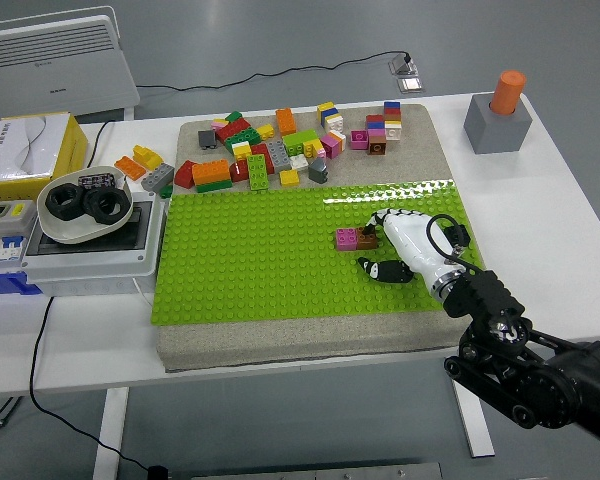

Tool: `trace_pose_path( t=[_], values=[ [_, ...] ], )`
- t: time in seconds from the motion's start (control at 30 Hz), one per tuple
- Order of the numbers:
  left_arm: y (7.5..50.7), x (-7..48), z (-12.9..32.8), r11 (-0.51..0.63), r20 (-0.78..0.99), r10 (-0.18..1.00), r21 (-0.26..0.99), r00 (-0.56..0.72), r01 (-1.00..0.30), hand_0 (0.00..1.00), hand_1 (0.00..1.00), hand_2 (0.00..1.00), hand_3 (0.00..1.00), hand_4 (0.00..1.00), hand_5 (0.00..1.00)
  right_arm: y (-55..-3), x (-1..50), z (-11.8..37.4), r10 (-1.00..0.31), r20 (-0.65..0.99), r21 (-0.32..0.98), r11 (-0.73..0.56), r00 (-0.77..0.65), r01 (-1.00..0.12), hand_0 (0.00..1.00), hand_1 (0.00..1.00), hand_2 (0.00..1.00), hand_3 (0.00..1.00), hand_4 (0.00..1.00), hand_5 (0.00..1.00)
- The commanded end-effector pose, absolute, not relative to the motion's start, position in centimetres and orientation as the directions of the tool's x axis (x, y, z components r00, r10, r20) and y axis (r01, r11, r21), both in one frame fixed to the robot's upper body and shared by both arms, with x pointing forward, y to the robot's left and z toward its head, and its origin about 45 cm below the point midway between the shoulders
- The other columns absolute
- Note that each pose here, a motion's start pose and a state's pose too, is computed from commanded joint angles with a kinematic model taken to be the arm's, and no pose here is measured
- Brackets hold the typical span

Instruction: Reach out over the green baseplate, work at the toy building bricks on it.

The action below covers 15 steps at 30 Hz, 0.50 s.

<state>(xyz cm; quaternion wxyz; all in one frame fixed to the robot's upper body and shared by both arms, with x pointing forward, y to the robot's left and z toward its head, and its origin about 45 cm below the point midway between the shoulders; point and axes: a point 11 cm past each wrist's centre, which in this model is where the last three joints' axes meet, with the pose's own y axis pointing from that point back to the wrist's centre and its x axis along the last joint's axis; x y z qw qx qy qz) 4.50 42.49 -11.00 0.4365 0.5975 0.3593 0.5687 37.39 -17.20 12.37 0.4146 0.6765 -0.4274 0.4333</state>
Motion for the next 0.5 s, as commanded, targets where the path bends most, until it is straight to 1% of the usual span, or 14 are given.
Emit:
trace_pose_path(
  t=[0.5],
  values=[
    [42.51,4.54,-10.99,-0.362,0.368,0.925,0.929,0.094,-0.070,0.748,0.675,0.608,0.750,0.805,0.786,-17.15,37.37,12.35,-0.215,0.941,0.195,-0.291,0.263,-0.937,0.770,0.809,0.834,0.639,0.723,0.385]
  ],
)
